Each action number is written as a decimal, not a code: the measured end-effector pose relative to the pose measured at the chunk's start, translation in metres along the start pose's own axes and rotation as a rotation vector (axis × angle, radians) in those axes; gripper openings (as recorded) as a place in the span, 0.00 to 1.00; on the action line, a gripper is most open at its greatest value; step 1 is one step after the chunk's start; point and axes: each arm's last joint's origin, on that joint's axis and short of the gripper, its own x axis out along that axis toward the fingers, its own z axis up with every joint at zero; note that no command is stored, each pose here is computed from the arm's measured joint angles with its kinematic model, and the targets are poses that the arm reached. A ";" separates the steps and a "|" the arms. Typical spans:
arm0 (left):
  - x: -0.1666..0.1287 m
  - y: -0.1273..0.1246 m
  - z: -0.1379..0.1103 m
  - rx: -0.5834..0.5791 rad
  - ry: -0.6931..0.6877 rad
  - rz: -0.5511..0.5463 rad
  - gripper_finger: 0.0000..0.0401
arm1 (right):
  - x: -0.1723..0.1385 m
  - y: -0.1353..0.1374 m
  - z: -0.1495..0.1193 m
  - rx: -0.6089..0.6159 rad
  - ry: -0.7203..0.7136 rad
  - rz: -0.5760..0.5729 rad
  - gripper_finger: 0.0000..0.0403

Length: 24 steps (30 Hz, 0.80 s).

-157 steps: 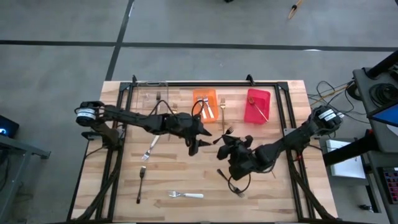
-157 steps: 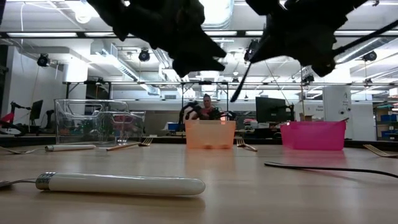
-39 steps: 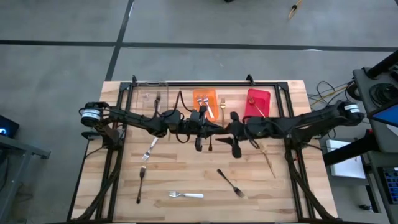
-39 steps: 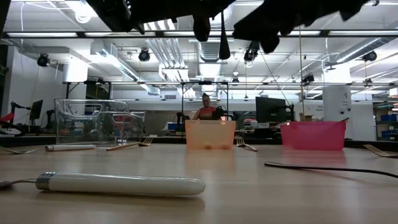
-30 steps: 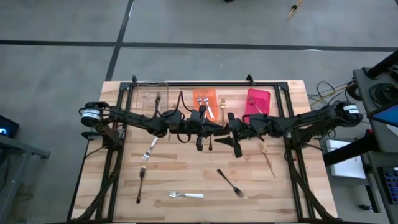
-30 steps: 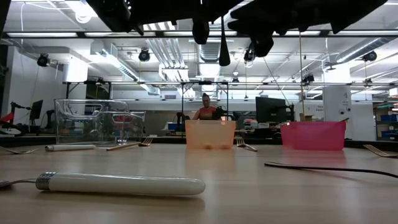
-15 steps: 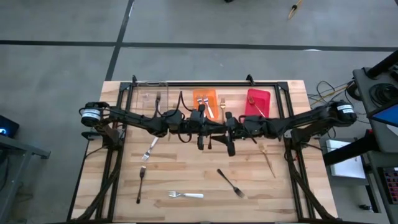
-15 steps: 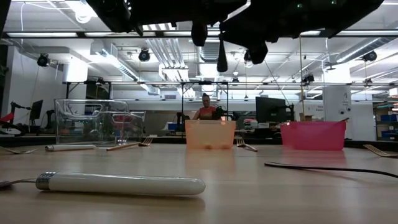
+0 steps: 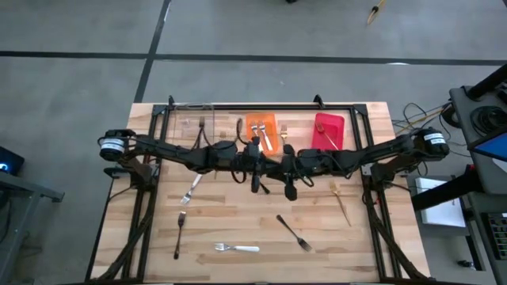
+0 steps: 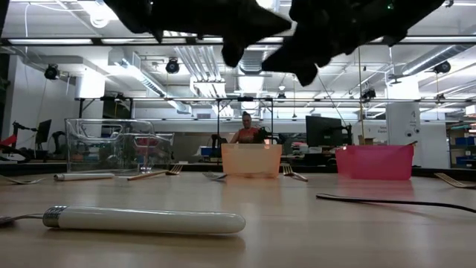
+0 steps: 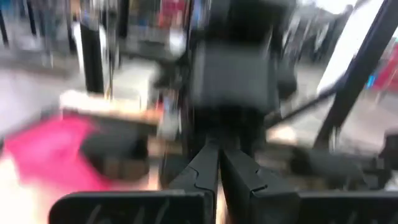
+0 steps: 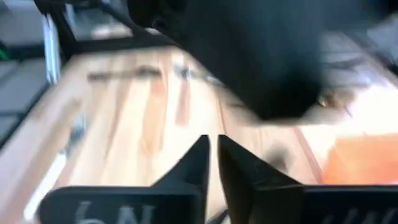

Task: Sort silverware by color (type)
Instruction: Put the right black fork into the transparent bin

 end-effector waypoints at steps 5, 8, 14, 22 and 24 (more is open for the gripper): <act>-0.009 -0.004 -0.028 -0.074 0.325 0.050 0.00 | -0.007 -0.003 -0.014 0.085 0.168 -0.056 0.03; -0.012 -0.005 -0.040 -0.106 0.428 0.119 0.00 | -0.002 -0.004 -0.019 0.123 0.187 -0.108 0.02; -0.020 -0.011 -0.045 -0.064 0.492 0.218 0.00 | 0.020 -0.005 -0.033 0.021 0.197 -0.099 0.02; -0.049 -0.020 -0.019 0.065 0.430 0.243 0.00 | 0.060 -0.006 -0.048 0.005 0.218 -0.089 0.15; -0.064 -0.019 -0.015 0.080 0.397 0.278 0.00 | 0.074 -0.006 -0.047 -0.023 0.225 -0.094 0.23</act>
